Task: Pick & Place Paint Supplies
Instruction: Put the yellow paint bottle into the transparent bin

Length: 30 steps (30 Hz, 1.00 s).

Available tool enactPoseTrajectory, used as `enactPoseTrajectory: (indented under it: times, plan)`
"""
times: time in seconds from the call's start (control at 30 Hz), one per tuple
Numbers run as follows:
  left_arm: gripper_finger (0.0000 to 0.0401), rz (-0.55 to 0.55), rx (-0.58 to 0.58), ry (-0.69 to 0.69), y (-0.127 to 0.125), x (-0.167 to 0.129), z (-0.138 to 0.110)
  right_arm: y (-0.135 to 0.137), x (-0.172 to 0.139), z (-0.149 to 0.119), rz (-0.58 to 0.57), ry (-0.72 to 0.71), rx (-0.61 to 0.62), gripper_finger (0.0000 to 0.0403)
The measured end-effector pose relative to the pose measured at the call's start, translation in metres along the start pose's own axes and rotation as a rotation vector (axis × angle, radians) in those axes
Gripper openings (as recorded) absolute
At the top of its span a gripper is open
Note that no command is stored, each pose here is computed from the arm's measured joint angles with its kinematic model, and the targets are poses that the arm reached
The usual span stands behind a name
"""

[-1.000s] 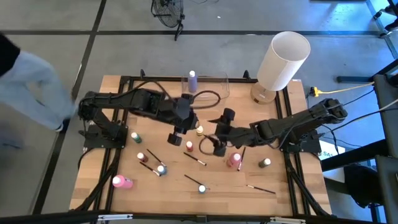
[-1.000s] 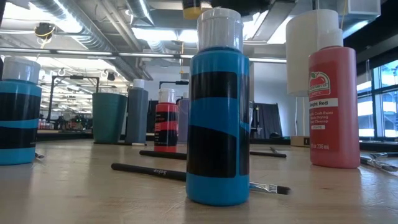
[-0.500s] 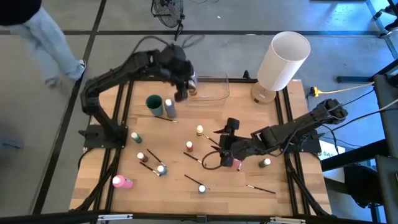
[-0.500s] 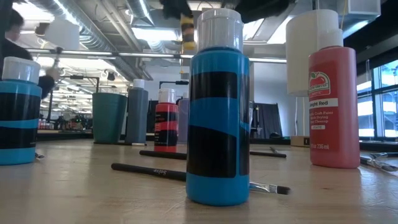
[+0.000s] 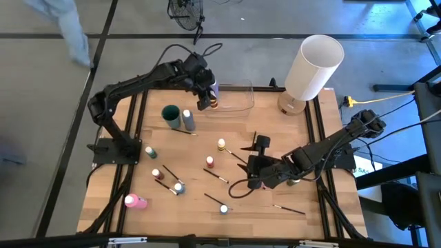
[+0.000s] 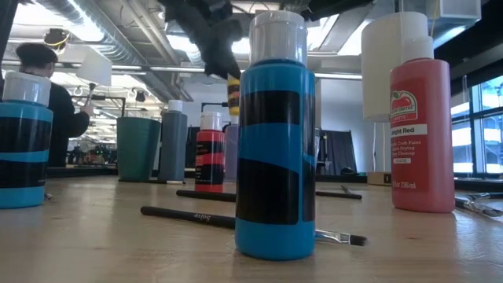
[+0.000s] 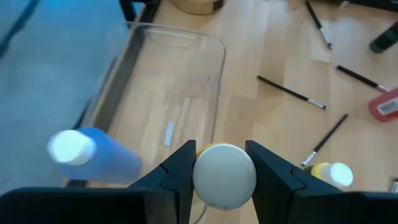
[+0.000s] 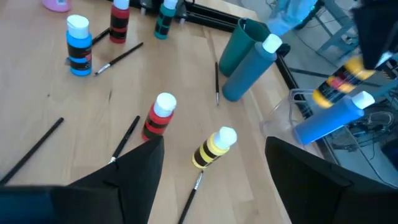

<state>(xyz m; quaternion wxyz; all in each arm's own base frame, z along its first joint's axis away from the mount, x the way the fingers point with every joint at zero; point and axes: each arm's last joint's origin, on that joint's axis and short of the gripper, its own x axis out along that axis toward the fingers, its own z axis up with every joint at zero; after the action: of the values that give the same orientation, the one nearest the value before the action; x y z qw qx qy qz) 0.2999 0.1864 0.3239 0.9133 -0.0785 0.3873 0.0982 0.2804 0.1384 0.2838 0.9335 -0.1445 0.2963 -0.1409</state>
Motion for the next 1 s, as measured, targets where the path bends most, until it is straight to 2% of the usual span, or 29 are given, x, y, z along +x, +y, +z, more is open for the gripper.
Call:
enactPoseTrajectory:
  times: [0.43,1.0]
  plan:
    - [0.0114,0.04,-0.056,-0.035,0.018,0.037,-0.038,0.0,0.0,-0.002,-0.002,0.013,-0.003,0.0284]
    - [0.0115,0.112,-0.045,-0.04,0.021,0.044,-0.046,0.0,0.0,-0.002,-0.003,0.012,-0.002,0.0284]
